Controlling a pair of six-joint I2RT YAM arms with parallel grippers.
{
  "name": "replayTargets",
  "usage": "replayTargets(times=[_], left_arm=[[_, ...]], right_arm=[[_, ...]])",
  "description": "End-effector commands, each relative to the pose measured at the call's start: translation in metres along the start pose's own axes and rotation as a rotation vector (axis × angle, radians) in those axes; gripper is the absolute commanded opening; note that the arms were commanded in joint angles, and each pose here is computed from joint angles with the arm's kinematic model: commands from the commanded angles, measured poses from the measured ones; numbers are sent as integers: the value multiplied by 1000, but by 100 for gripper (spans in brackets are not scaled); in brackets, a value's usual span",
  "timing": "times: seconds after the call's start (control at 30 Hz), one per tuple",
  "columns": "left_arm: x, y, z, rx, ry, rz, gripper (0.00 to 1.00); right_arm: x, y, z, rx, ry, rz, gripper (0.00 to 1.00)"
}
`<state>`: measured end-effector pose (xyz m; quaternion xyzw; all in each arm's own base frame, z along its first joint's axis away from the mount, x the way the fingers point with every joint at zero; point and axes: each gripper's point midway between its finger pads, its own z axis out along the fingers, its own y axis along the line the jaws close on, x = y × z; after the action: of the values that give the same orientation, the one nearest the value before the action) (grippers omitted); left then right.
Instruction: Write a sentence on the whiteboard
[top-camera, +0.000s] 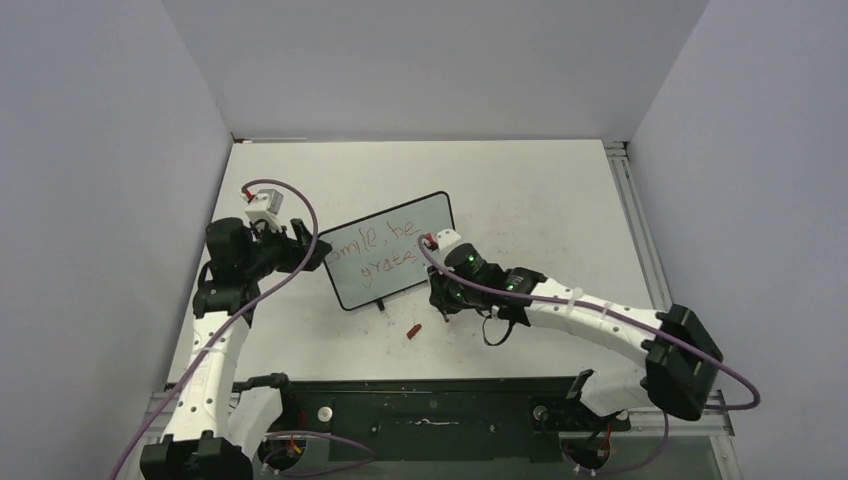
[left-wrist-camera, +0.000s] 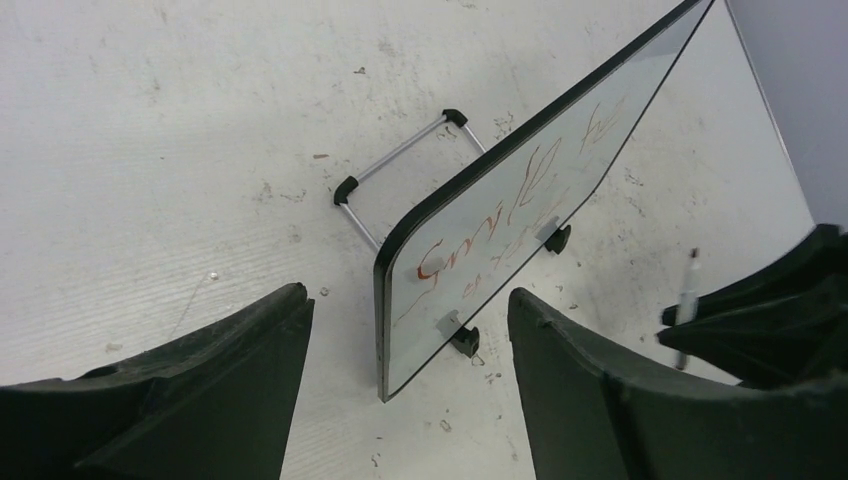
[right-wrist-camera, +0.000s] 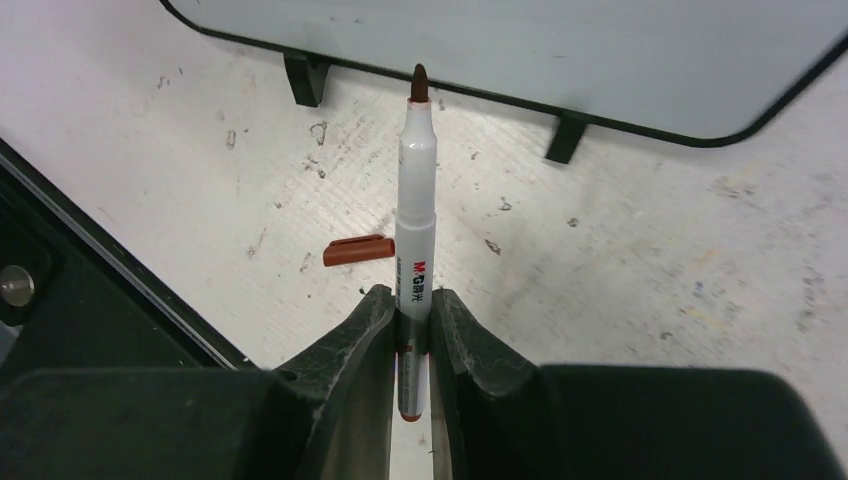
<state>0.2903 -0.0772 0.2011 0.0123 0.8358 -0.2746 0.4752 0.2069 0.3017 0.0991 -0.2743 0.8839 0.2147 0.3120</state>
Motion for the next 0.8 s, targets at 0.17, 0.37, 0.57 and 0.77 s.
replayTargets(times=[0.17, 0.37, 0.57, 0.77], left_arm=[[-48, -33, -45, -194, -177, 349, 73], [-37, -115, -73, 86, -218, 584, 74], [11, -175, -92, 452, -162, 764, 74], [46, -199, -99, 603, -111, 934, 74]], right_arm=[[-39, -10, -84, -117, -26, 68, 5], [-39, 20, -114, -453, 72, 129, 5], [-7, 58, -138, -696, 219, 209, 5], [19, 106, -152, -844, 353, 252, 5]])
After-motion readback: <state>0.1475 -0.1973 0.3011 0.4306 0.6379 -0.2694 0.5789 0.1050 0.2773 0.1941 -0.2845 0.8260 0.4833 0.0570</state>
